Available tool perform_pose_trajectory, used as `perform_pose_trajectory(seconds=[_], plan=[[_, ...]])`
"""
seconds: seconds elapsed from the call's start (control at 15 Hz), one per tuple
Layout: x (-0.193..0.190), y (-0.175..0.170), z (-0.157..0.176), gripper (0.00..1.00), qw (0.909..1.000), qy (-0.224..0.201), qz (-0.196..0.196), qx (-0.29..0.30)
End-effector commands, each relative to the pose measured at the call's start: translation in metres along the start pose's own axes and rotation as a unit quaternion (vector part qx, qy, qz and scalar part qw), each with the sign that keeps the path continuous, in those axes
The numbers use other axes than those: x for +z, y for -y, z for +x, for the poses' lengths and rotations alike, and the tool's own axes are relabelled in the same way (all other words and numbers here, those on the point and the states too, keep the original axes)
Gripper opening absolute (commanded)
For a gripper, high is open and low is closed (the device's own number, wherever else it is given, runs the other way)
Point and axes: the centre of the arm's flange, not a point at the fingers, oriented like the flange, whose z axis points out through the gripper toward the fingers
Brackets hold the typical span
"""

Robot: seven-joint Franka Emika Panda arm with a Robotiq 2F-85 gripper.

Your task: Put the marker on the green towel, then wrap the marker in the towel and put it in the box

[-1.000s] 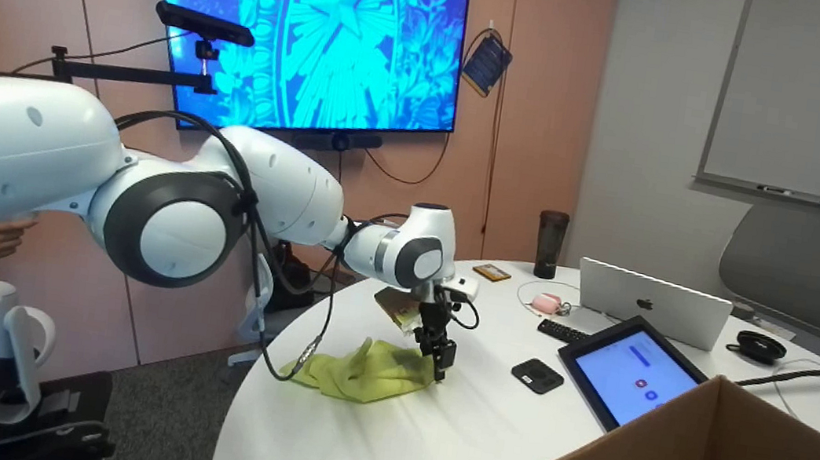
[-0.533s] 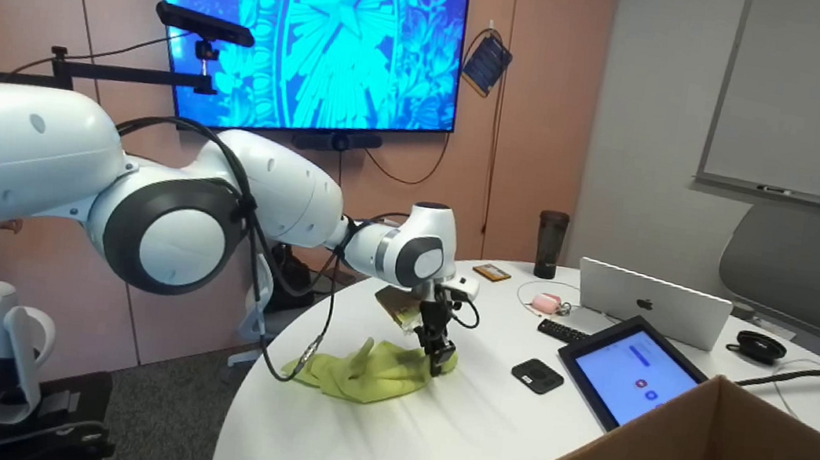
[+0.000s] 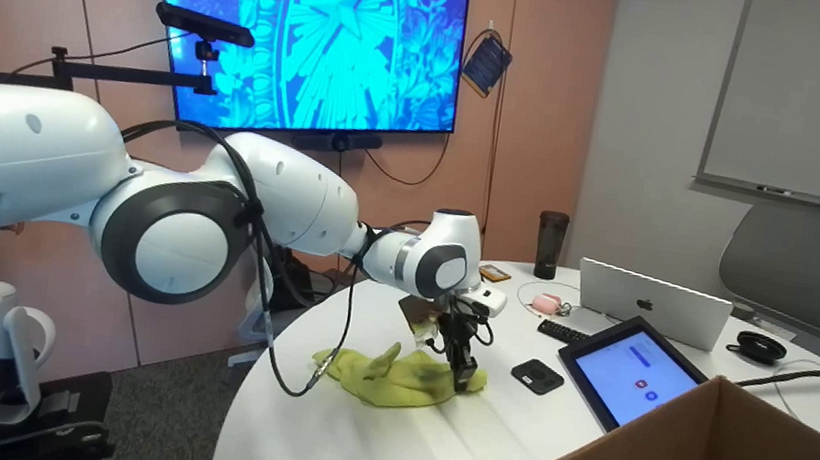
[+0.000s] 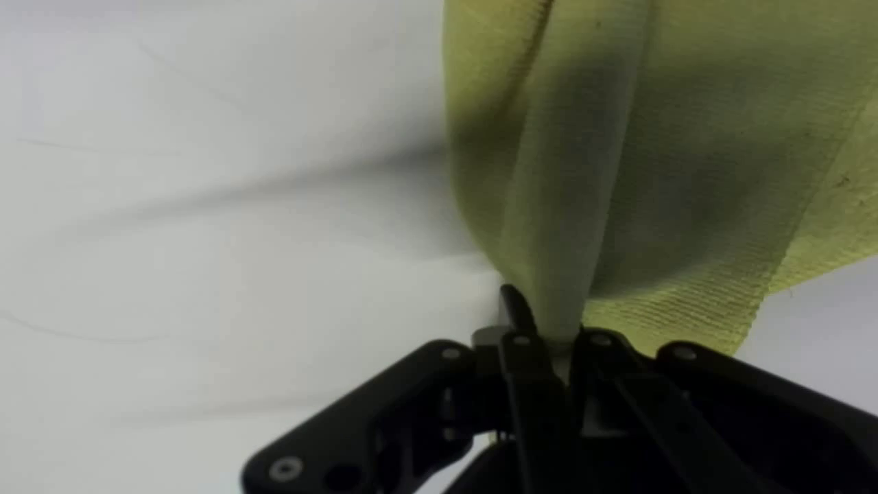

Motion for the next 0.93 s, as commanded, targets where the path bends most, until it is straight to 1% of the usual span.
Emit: perform_pose_trajectory(seconds=[0.0,0.2,0.4,0.6,0.73,0.87], plan=[[0.012,-0.024,0.035,0.02,0.9965,-0.011,-0.005,0.083],[0.009,-0.048,0.039,0.02,0.9900,-0.019,-0.007,0.139],[-0.002,-0.052,0.035,0.02,0.9854,-0.041,0.002,0.165],[-0.020,-0.039,0.026,0.02,0.9847,-0.074,0.018,0.157],[-0.030,-0.022,0.016,0.02,0.9865,-0.096,0.029,0.130],[-0.037,-0.009,0.009,0.02,0.9881,-0.108,0.038,0.103]])
